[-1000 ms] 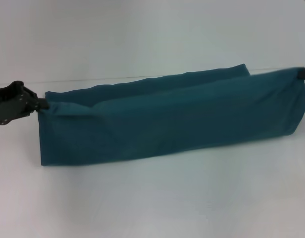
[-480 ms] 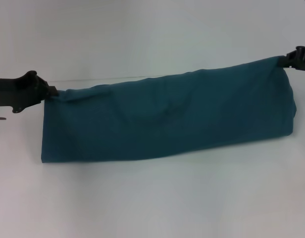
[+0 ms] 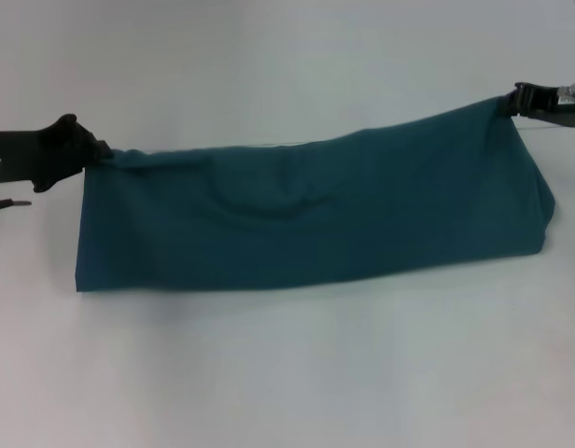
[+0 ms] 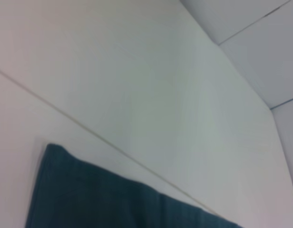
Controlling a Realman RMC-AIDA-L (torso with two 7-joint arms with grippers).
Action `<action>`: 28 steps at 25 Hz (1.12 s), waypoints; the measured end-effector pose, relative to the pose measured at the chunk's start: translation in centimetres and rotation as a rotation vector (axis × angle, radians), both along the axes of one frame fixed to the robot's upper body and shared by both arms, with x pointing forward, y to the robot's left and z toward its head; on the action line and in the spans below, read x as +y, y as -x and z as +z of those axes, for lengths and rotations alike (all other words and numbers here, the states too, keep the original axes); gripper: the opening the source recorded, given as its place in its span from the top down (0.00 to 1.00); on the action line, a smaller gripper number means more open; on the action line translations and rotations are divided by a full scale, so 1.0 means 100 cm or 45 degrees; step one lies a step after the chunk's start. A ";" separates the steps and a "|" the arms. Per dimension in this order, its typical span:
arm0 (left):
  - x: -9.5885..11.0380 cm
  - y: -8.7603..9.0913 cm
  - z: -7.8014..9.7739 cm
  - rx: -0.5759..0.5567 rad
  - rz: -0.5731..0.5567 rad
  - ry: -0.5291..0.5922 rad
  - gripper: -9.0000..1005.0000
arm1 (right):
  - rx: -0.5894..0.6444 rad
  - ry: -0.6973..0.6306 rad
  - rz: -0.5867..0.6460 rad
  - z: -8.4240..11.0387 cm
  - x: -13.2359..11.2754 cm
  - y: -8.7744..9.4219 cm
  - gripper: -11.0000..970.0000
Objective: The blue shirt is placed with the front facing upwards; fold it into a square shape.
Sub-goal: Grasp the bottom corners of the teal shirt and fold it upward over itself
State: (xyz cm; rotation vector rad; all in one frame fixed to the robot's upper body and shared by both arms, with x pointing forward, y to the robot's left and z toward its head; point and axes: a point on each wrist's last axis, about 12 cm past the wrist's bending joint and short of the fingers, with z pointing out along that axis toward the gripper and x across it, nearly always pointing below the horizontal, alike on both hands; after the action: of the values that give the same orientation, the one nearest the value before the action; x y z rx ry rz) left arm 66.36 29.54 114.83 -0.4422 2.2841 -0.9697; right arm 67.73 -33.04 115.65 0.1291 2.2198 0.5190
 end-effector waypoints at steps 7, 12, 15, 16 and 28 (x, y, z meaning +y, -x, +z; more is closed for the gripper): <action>-0.004 -0.010 0.007 -0.041 0.047 -0.013 0.94 | -0.052 0.001 -0.063 0.007 0.004 -0.011 0.96; -0.010 -0.016 0.001 -0.031 0.070 -0.050 0.94 | -0.042 0.084 -0.082 0.000 0.013 -0.019 0.95; -0.013 -0.019 0.000 -0.042 0.085 -0.083 0.94 | -0.033 0.156 -0.085 -0.006 0.020 -0.024 0.95; -0.013 -0.020 -0.001 -0.045 0.094 -0.089 0.94 | -0.032 0.176 -0.087 -0.007 0.021 -0.025 0.95; -0.014 -0.023 -0.011 -0.055 0.170 -0.132 0.94 | -0.079 0.342 -0.119 -0.016 0.031 -0.032 0.94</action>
State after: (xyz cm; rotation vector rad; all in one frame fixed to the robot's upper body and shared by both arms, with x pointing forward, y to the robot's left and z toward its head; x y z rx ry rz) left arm 68.68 28.11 113.70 -0.5172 2.2234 -0.7843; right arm 70.92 -29.92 114.05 0.0745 2.1879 0.1690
